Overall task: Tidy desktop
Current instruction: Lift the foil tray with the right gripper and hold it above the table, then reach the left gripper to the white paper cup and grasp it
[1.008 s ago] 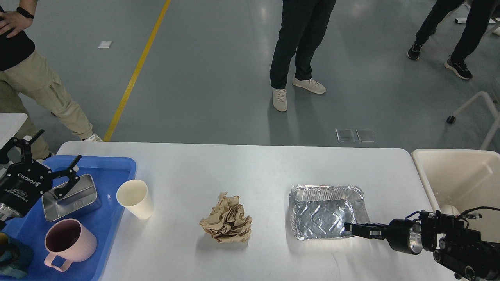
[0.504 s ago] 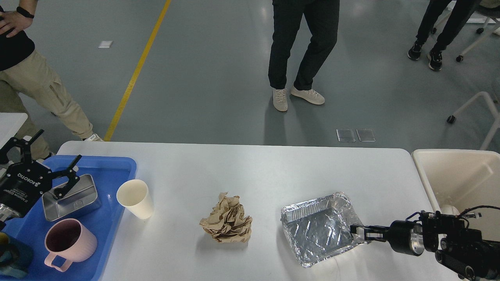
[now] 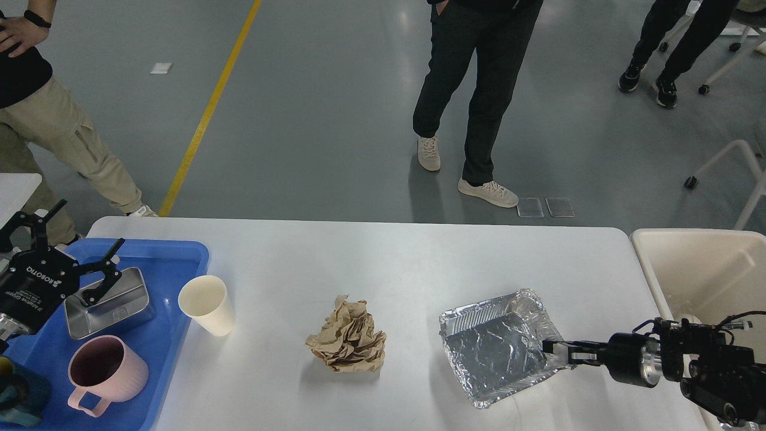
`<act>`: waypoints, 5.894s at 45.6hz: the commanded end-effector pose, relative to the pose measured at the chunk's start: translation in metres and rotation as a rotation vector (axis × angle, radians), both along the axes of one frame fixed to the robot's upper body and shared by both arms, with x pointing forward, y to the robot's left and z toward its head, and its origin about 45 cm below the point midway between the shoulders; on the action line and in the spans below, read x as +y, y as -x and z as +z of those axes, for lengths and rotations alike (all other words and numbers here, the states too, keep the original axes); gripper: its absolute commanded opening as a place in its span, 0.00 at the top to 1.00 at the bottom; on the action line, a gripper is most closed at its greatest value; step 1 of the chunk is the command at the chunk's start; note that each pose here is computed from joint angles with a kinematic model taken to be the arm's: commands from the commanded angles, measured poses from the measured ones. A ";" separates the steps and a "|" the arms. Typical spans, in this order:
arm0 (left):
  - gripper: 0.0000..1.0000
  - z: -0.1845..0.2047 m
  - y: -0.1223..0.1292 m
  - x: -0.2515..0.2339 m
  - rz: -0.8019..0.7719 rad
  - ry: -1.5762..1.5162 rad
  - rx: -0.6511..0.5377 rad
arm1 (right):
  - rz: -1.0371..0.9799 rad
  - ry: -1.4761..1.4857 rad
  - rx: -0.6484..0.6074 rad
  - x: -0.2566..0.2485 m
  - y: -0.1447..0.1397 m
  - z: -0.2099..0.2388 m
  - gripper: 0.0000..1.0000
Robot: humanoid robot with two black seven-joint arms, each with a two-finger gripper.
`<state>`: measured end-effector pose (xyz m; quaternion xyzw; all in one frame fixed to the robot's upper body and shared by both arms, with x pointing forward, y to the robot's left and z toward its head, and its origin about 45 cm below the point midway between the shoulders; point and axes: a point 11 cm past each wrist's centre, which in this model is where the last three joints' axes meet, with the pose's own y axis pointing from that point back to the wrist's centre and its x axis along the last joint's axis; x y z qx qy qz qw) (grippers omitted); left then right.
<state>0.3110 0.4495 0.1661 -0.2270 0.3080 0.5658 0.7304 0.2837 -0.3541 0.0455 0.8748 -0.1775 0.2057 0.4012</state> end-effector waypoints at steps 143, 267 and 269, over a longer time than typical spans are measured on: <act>0.03 0.108 0.028 0.027 -0.388 -1.324 0.333 | 0.026 0.062 0.033 0.176 -0.114 0.140 1.00; 0.03 -0.014 -0.032 -0.069 -1.160 -1.945 -0.144 | 0.013 -0.009 0.032 0.183 -0.112 0.144 1.00; 0.03 -0.016 -0.032 -0.072 -1.169 -1.946 -0.148 | 0.012 -0.009 0.032 0.182 -0.112 0.144 1.00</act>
